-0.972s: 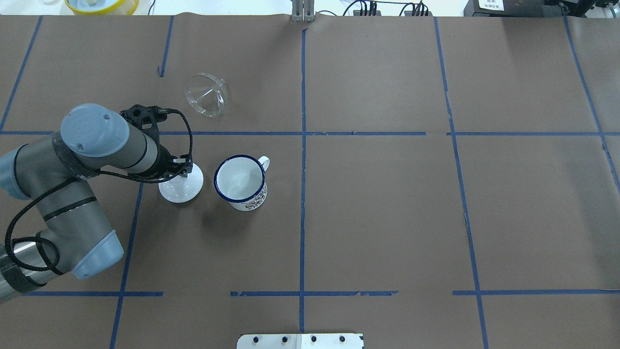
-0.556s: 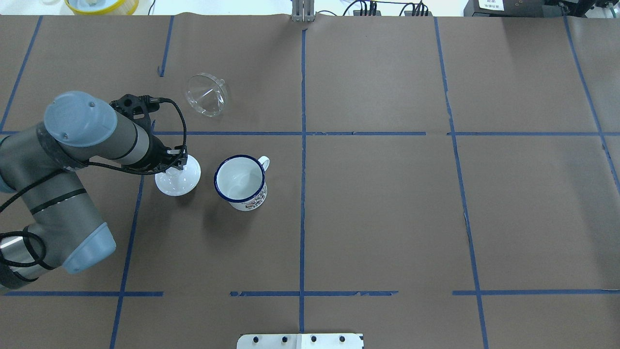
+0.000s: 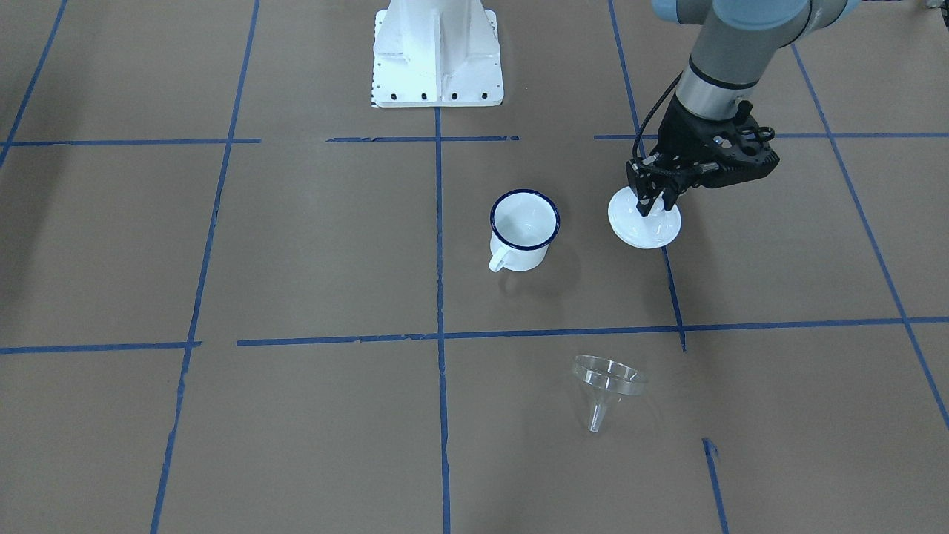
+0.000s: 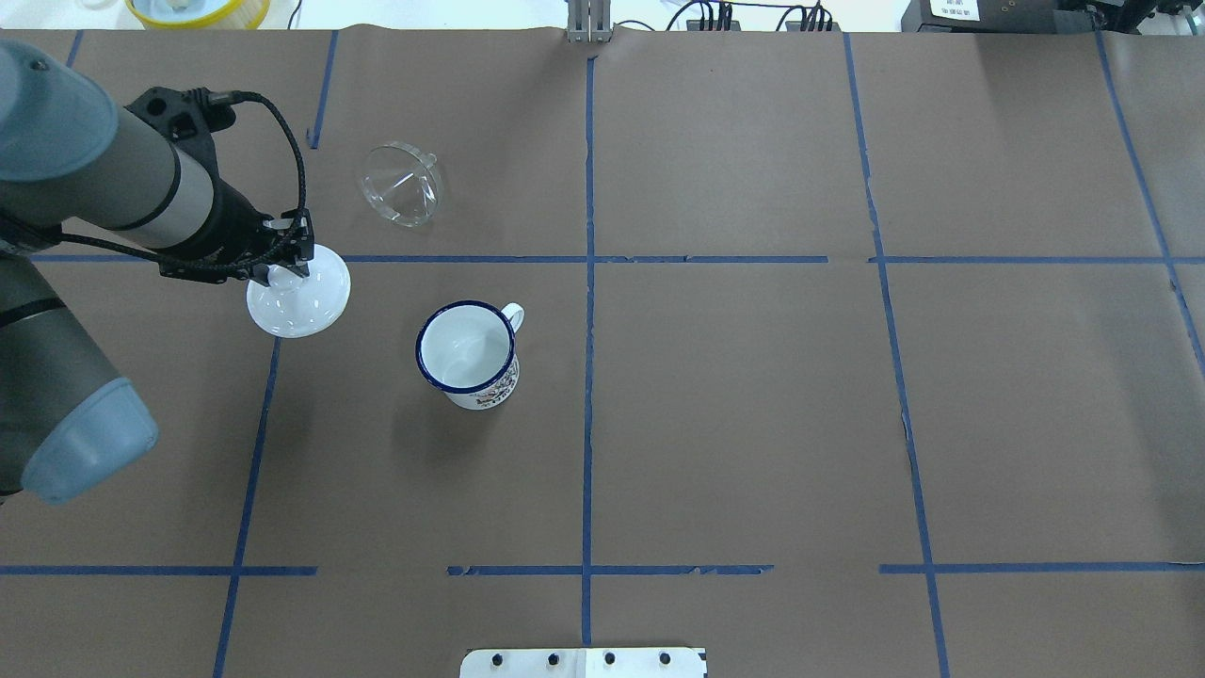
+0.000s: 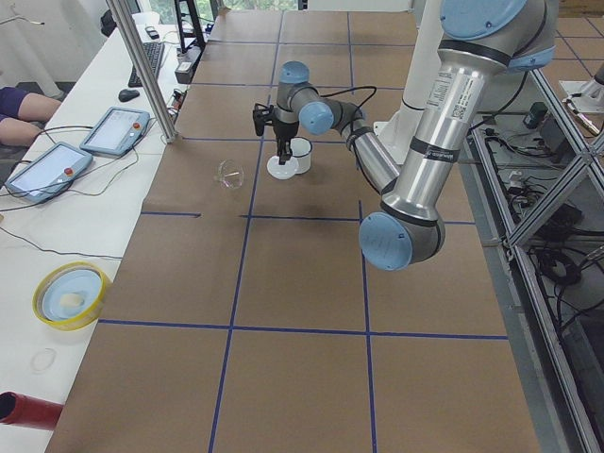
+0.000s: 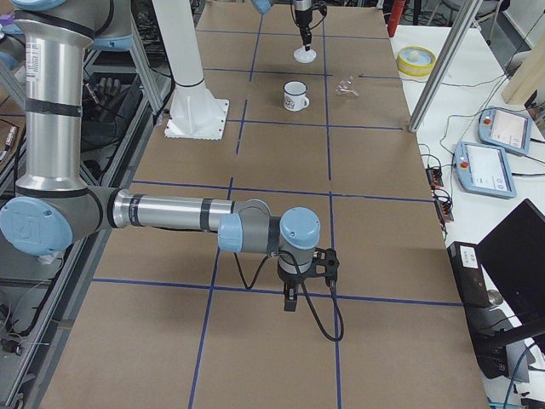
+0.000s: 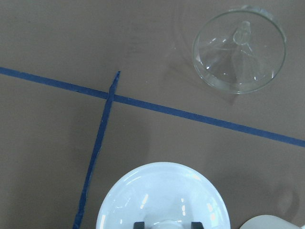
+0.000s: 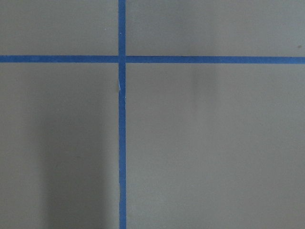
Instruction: Remove funnel from cup
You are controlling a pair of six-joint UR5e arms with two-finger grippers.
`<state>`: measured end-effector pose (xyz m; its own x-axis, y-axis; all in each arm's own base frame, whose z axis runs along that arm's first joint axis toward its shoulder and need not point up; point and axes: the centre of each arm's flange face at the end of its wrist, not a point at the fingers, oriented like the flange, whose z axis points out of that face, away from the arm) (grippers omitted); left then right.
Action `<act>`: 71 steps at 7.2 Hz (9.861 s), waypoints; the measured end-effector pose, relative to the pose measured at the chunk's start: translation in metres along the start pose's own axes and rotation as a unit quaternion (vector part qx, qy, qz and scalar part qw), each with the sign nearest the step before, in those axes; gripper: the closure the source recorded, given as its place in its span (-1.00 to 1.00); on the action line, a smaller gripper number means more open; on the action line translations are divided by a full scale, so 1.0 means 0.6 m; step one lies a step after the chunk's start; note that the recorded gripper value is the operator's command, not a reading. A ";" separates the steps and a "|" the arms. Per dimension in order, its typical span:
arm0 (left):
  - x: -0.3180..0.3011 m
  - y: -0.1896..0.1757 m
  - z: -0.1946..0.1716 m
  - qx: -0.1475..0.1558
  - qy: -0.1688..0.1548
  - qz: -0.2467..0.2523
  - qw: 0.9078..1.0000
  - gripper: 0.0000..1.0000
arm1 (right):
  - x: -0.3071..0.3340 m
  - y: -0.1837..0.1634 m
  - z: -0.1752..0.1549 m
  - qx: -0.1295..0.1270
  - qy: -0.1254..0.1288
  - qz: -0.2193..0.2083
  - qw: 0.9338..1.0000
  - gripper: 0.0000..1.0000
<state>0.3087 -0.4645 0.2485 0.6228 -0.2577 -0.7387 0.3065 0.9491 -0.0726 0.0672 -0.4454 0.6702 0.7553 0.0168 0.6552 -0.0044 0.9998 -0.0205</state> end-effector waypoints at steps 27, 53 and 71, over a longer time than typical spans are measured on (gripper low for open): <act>0.224 0.089 0.099 -0.075 0.010 -0.029 0.997 -1.00 | 0.000 0.000 0.000 0.000 0.000 0.000 1.000 -1.00; 0.268 0.048 0.041 -0.040 0.075 -0.023 0.996 -1.00 | 0.000 0.000 0.000 0.000 0.000 0.000 1.000 -1.00; -0.855 -0.252 -0.009 -0.020 -0.040 0.217 0.975 -1.00 | 0.000 0.000 0.000 0.000 0.000 0.000 1.000 -1.00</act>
<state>-0.0609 -0.4751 0.6347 0.7418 0.1582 -0.6517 -0.0256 0.9778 0.2082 0.0671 -0.4454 0.6702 0.7553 0.0167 0.6552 -0.0043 0.9998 -0.0205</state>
